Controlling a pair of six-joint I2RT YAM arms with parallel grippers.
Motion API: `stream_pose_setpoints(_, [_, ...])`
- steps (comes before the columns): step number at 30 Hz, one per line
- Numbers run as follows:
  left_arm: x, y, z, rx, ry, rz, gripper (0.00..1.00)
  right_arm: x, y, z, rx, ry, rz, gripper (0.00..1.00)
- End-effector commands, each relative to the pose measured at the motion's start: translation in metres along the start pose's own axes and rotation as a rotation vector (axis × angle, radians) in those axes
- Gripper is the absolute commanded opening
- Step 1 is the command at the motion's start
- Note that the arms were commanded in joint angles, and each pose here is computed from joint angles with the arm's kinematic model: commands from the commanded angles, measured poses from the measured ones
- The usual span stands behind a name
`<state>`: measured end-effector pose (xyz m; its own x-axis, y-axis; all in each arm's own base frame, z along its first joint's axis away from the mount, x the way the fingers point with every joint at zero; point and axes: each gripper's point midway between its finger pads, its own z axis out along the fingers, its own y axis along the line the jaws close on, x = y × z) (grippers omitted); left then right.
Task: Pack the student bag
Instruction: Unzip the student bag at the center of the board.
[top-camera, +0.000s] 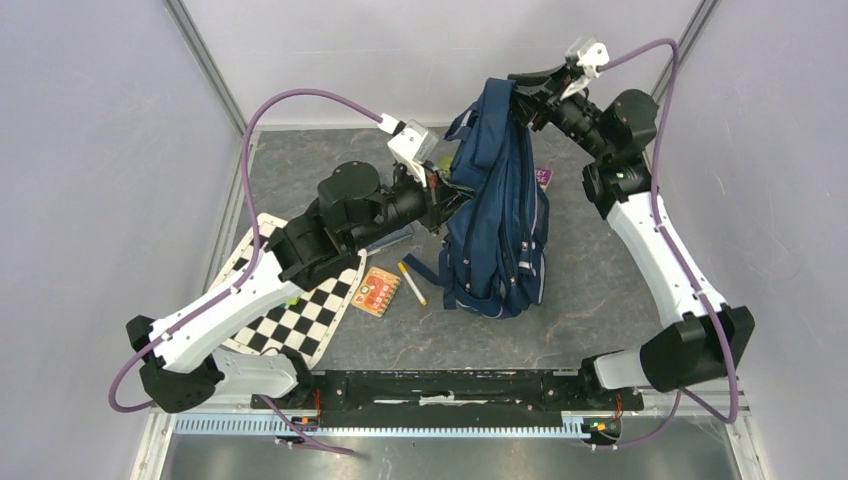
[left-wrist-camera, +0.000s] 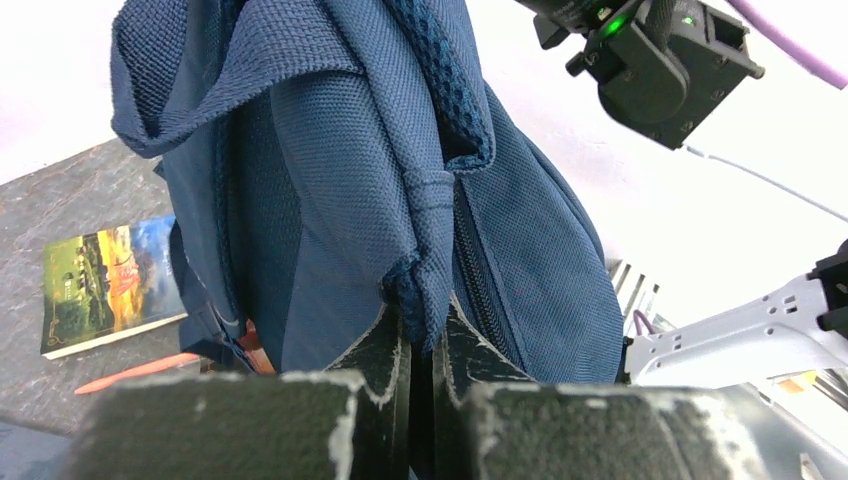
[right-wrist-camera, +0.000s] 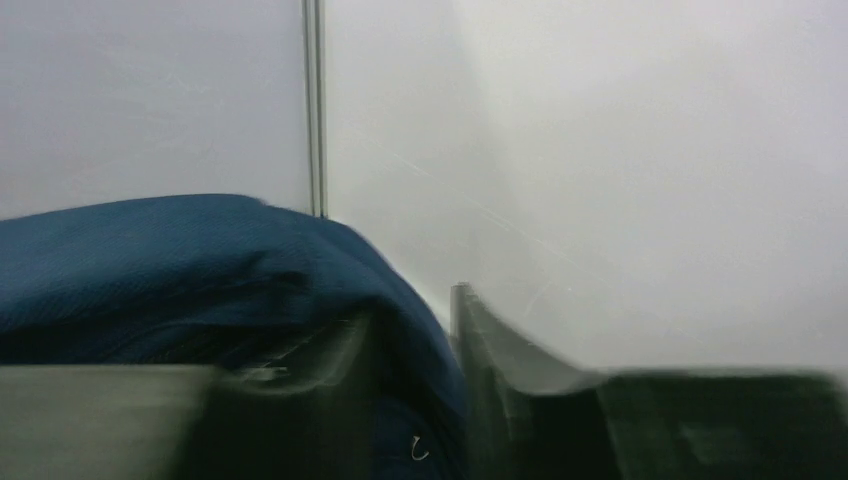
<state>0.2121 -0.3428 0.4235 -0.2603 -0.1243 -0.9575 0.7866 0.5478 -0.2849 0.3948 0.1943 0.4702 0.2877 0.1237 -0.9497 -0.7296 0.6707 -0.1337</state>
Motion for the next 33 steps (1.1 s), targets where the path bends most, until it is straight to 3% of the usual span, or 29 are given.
stream_pose_setpoints(1, [0.0, -0.023, 0.005, 0.107, -0.045, 0.002, 0.02, 0.007, -0.056, 0.006, 0.223, 0.04, -0.057, 0.55])
stream_pose_setpoints(2, [0.013, -0.011, 0.008, 0.061, -0.029, 0.01, 0.02, 0.02, -0.06, 0.002, 0.251, 0.088, -0.05, 0.69])
stream_pose_setpoints(4, [0.021, 0.007, 0.008, -0.025, -0.046, 0.008, 0.02, 0.045, -0.062, -0.015, 0.307, 0.183, -0.027, 0.84])
stream_pose_setpoints(7, [0.02, 0.032, -0.001, -0.156, -0.123, -0.047, 0.02, 0.073, -0.07, -0.061, 0.47, 0.306, -0.023, 0.98])
stream_pose_setpoints(12, [0.014, 0.048, -0.01, -0.246, -0.197, -0.147, 0.02, 0.086, -0.069, -0.138, 0.703, 0.443, 0.025, 0.98])
stream_pose_setpoints(18, [0.011, 0.045, -0.003, -0.234, -0.216, -0.177, 0.02, 0.063, -0.014, -0.18, 0.635, 0.449, 0.101, 0.98])
stream_pose_setpoints(23, [0.018, 0.049, -0.004, -0.241, -0.234, -0.193, 0.02, 0.051, 0.013, -0.218, 0.674, 0.436, 0.145, 0.98])
stream_pose_setpoints(27, [0.021, 0.049, -0.005, -0.233, -0.24, -0.201, 0.02, 0.055, 0.061, -0.205, 0.462, 0.4, 0.303, 0.94])
stream_pose_setpoints(31, [0.023, 0.049, -0.002, -0.228, -0.237, -0.19, 0.02, 0.065, 0.131, -0.186, 0.125, 0.272, 0.607, 0.83])
stream_pose_setpoints(33, [0.022, 0.05, -0.003, -0.227, -0.247, -0.179, 0.02, 0.058, 0.142, -0.188, 0.087, 0.208, 0.647, 0.84])
